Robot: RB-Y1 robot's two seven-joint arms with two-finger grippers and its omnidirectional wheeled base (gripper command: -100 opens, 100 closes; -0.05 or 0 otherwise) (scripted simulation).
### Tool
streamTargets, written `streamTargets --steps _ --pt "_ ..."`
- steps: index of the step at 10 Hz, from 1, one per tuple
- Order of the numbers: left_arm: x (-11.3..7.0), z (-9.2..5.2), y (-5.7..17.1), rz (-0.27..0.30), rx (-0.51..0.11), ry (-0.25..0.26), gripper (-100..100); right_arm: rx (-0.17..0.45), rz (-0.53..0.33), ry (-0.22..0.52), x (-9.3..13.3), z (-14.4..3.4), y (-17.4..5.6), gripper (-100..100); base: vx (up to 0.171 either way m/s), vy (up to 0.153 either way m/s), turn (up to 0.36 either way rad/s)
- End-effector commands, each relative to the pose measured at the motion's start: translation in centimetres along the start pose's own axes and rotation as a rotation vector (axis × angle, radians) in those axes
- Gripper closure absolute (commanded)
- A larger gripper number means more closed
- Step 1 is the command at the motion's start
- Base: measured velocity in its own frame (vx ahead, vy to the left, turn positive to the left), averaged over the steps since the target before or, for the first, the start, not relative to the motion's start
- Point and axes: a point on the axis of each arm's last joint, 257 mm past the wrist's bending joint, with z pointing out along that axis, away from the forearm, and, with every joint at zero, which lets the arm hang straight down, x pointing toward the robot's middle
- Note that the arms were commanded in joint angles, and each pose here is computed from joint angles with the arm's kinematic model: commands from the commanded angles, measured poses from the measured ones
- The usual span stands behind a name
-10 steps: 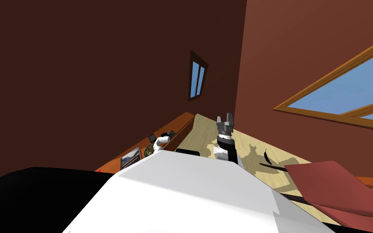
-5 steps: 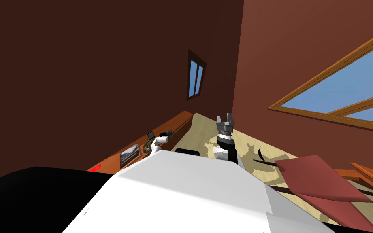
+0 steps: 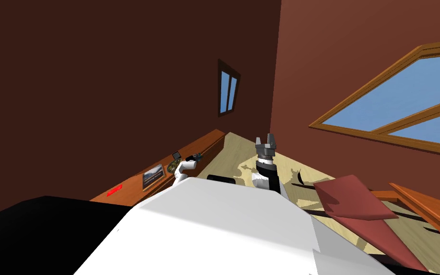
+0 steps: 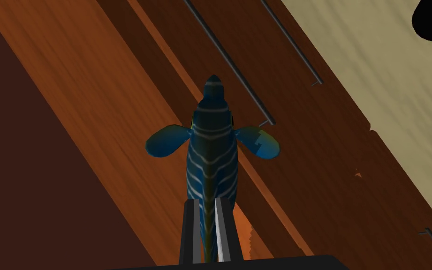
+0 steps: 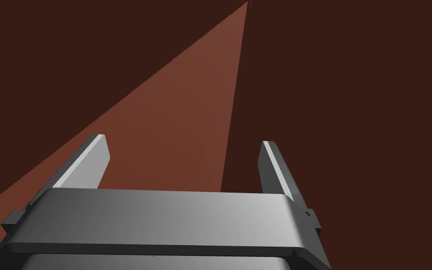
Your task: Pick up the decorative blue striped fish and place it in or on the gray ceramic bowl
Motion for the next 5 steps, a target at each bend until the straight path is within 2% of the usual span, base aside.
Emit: streamTargets --steps 1,3,5 --pt "-0.9 -0.5 -0.7 0.009 0.012 -0.018 100 0.0 0.0 0.0 0.0 0.0 0.0 0 -0.15 -0.155 0.007" --pt "-2.0 -1.2 -1.5 0.021 0.027 -0.04 100 0.0 0.0 0.0 0.0 0.0 0.0 0 -0.137 -0.148 0.006" --pt "-3.4 -2.0 -2.5 0.037 0.044 -0.067 100 0.0 0.0 0.0 0.0 0.0 0.0 0 -0.117 -0.092 0.009"
